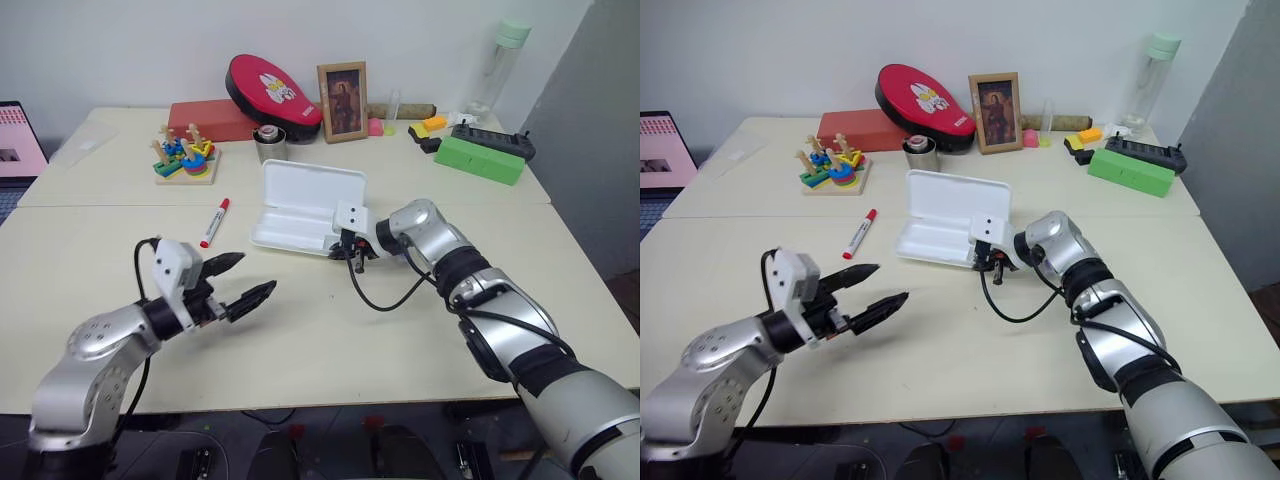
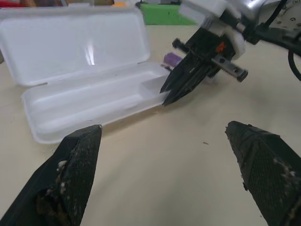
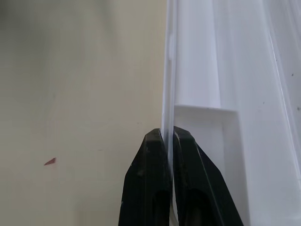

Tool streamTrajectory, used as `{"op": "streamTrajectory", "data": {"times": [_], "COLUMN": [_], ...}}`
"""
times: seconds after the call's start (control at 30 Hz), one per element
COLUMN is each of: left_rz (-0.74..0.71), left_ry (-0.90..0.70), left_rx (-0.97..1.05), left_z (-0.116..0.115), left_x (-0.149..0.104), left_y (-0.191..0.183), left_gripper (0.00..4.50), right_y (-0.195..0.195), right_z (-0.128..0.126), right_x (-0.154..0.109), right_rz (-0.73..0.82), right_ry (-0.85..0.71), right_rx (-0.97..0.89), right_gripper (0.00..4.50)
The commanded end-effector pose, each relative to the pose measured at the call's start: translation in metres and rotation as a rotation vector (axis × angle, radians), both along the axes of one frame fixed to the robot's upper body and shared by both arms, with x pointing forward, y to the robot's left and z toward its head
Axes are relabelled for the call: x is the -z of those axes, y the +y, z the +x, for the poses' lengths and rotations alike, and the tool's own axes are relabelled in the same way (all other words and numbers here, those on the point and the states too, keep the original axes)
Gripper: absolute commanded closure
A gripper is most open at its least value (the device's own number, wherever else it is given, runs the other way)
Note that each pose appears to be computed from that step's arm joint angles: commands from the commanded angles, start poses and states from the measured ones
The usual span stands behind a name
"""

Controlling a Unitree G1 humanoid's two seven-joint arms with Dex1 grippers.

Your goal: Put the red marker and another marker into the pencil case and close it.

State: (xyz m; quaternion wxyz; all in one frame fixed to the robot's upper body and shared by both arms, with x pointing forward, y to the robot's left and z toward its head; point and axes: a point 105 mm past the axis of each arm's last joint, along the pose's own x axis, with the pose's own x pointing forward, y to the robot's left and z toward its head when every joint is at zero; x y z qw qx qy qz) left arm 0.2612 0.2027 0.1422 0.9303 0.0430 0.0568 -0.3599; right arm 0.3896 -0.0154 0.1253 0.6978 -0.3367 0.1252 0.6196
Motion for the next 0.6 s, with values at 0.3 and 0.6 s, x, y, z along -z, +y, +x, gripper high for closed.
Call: {"op": "streamTrajectory", "data": {"times": [0.3,0.6], "left_rz": [0.074,0.081], "left_ry": [0.054,0.058], "left_rx": [-0.026,-0.035], "left_z": [-0.043,-0.042], "left_x": [0.003,0.004], "left_y": [0.024,0.025], "left_gripper": [0.0,0.0], "right_y": [-0.013,-0.007], "right_z": [-0.081,-0.092], "right_x": [0.006,0.011], "right_rz": [-0.054,-0.064], "right_ry": [-0.005,0.024], "right_rx": [-0.17,-0.161], "right_gripper": [4.45,4.45]}}
